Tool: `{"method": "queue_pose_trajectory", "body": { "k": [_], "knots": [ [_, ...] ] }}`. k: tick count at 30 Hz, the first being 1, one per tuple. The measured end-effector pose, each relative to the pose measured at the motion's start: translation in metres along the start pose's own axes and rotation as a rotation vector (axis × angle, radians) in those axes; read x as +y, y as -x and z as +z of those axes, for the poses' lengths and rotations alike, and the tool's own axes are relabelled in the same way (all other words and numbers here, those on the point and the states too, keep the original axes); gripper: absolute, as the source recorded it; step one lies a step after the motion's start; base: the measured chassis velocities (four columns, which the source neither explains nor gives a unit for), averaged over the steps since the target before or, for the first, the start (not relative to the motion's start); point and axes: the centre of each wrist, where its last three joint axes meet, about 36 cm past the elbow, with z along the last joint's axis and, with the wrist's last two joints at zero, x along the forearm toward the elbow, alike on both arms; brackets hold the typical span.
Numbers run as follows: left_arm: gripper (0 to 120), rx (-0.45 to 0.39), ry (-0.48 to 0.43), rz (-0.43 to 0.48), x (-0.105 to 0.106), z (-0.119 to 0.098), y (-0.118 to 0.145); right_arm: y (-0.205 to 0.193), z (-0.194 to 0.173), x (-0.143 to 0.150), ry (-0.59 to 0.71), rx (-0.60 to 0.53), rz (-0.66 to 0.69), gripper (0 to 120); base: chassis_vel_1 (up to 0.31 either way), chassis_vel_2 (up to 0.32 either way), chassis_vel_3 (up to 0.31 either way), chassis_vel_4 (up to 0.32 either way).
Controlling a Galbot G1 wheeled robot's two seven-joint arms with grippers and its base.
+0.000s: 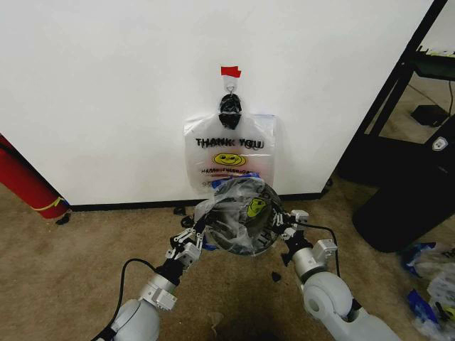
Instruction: Pick up the garbage bag from the wall and place it over the trash bin.
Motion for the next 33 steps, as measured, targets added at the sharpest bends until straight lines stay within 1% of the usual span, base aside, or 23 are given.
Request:
{"method": "queue_pose_trajectory", "body": {
  "k": [7,8,10,18,19,22,25,27,28,29,33],
  "knots": [
    [0,0.032,-0.025,-0.020,0.008,0.001,0.001,-0.001,0.005,-0.010,-0.013,0.007,-0.028,0,0.000,0.000,0.000,0.000],
    [0,0.052,-0.031,-0.028,0.010,0.007,0.003,-0.001,0.008,-0.021,-0.016,0.001,-0.086,0,0.000,0.000,0.000,0.000],
    [0,0.071,-0.047,-0.032,0.011,0.011,0.003,-0.001,0.010,-0.029,-0.012,0.000,-0.122,0,0.000,0.000,0.000,0.000],
    [0,0.125,-0.094,-0.027,0.008,0.026,-0.003,0.004,0.020,-0.051,0.040,-0.025,-0.191,0,0.000,0.000,0.000,0.000],
    [0,0.135,-0.101,-0.022,0.006,0.029,-0.005,0.007,0.026,-0.058,0.064,-0.043,-0.219,0,0.000,0.000,0.000,0.000],
    [0,0.140,-0.110,-0.014,0.005,0.032,-0.007,0.009,0.031,-0.065,0.091,-0.058,-0.254,0,0.000,0.000,0.000,0.000],
    [0,0.125,-0.139,-0.007,0.004,0.031,-0.010,0.010,0.035,-0.072,0.105,-0.071,-0.279,0,0.000,0.000,0.000,0.000],
    [0,0.089,-0.161,0.000,0.003,0.028,-0.012,0.011,0.037,-0.074,0.105,-0.073,-0.276,0,0.000,0.000,0.000,0.000],
    [0,0.089,-0.161,0.000,0.003,0.028,-0.012,0.011,0.037,-0.074,0.105,-0.073,-0.276,0,0.000,0.000,0.000,0.000],
    [0,0.064,-0.171,0.010,0.003,0.027,-0.014,0.012,0.037,-0.075,0.105,-0.073,-0.271,0,0.000,0.000,0.000,0.000],
    [16,-0.020,-0.186,0.073,0.010,0.031,-0.018,0.014,0.038,-0.075,0.119,-0.067,-0.211,0,0.000,0.000,0.000,0.000]
  ]
}}
